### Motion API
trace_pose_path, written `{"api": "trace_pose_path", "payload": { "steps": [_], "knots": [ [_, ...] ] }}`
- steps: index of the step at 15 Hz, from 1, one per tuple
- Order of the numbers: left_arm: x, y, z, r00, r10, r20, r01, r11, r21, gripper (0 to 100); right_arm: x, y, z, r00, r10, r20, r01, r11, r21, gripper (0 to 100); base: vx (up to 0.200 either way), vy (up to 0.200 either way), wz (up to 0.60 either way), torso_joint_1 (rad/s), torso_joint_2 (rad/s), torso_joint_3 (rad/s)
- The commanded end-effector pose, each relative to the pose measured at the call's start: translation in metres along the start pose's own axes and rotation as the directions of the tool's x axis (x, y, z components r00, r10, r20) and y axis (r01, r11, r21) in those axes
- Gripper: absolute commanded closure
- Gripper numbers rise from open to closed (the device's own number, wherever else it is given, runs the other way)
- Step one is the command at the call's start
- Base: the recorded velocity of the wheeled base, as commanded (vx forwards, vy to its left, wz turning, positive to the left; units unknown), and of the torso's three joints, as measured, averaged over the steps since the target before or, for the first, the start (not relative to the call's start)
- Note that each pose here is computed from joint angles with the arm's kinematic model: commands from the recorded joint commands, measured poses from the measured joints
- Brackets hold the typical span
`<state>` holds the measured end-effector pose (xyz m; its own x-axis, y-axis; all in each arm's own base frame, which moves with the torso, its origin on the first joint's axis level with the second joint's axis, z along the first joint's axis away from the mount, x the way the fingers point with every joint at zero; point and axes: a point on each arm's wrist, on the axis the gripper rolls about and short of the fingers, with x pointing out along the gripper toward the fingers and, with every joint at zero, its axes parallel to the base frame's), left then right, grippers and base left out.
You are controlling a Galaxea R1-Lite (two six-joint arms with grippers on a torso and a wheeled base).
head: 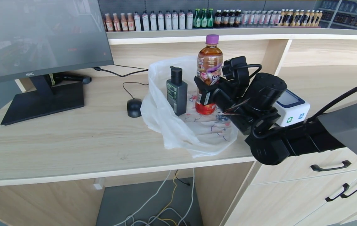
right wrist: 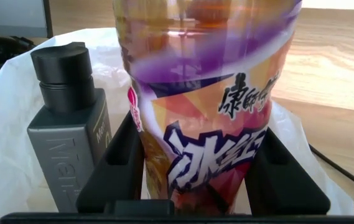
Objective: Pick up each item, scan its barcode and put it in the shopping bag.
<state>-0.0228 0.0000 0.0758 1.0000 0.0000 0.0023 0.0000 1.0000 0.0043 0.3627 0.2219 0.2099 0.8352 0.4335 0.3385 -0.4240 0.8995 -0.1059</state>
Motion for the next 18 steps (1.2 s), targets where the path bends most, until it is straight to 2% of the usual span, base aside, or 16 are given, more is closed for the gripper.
{"api": "trace_pose_path", "payload": {
  "steps": [1, 18],
  "knots": [
    [0.000, 0.000, 0.000, 1.000, 0.000, 0.001, 0.000, 1.000, 0.000, 0, 0.000, 0.002, -0.003, 1.000, 0.004, -0.008, -0.004, 1.000, 0.000, 100, 0.000, 0.000, 0.00, 0.000, 0.00, 0.000],
    [0.000, 0.000, 0.000, 1.000, 0.000, 0.001, 0.000, 1.000, 0.000, 0, -0.008, 0.004, -0.021, 0.997, 0.009, -0.076, -0.007, 1.000, 0.019, 100, 0.000, 0.000, 0.00, 0.000, 0.00, 0.000]
  ]
}}
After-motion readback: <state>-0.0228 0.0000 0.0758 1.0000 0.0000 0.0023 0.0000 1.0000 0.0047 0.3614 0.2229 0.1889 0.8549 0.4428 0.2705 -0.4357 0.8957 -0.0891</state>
